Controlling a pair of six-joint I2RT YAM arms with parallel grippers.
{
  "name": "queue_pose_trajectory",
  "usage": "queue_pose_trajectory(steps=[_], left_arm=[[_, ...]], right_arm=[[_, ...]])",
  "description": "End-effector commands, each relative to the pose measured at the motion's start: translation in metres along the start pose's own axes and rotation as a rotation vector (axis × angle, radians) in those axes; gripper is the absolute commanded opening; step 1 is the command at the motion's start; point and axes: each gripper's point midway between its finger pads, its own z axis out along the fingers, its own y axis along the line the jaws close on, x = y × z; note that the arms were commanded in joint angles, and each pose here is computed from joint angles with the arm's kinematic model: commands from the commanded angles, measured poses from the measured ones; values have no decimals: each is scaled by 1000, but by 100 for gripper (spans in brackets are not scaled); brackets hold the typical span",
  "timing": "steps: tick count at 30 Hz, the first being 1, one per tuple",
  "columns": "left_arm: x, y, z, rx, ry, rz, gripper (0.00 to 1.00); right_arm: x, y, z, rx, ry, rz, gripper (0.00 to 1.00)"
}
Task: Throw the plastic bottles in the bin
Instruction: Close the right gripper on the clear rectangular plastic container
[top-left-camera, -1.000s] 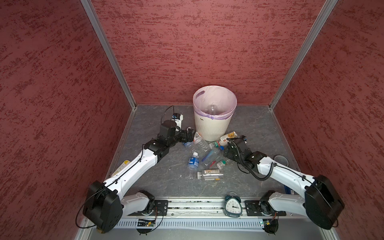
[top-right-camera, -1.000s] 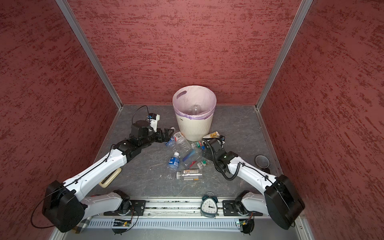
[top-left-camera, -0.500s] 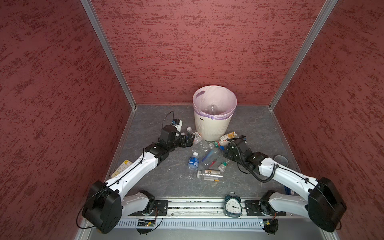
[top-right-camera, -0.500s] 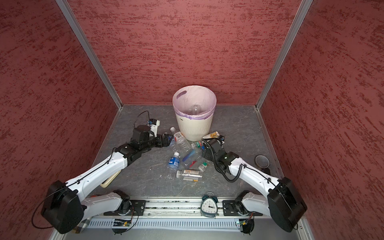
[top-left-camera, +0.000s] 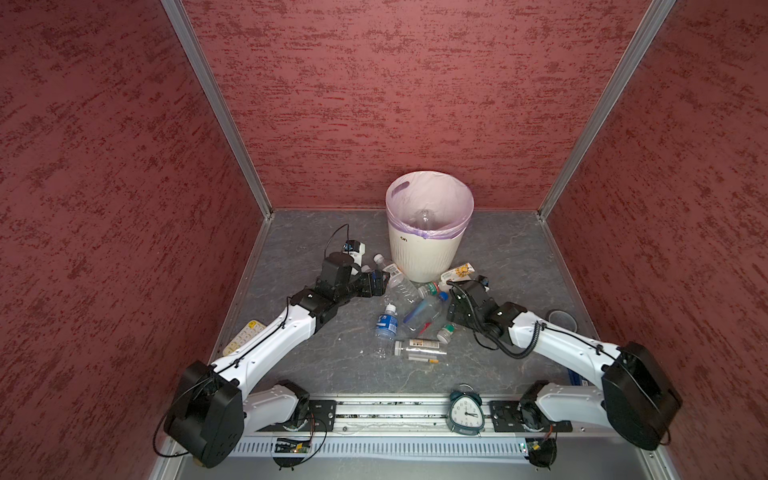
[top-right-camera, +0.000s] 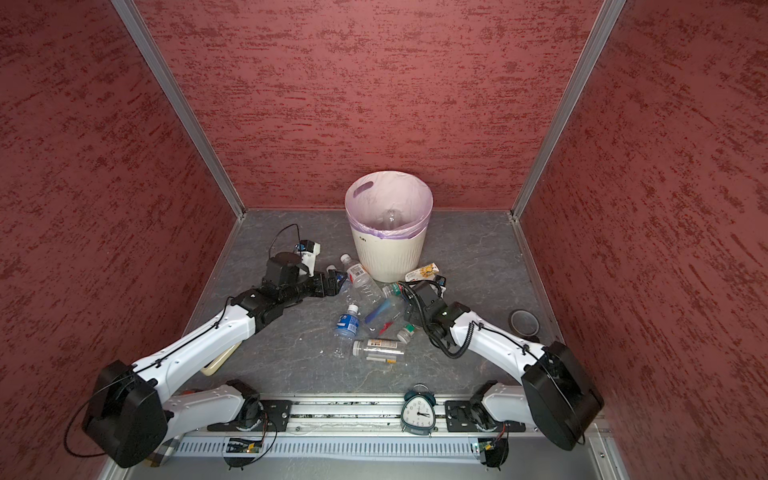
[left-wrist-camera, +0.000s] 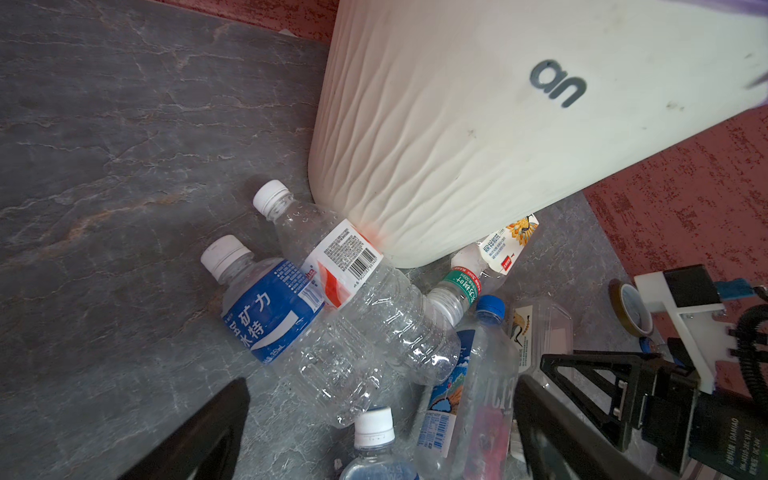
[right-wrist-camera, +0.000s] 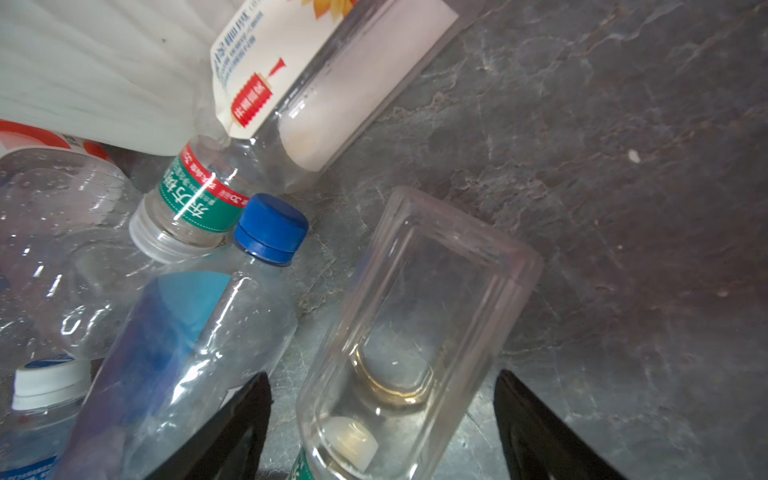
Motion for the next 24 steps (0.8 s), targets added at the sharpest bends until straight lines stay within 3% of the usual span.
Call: queue_pose_trajectory(steps=[1,12,24], left_arm=[[5,0,-2,7,9,-6,99],[14,4,-4,-2,27,-17,99],[13,1,0,10,33,-26,99]], right_arm=[[-3,8,3,-17,-12,6,85],[2,6,14,9,10,-14,80],[-8,-18,15,104,2,-44,68]])
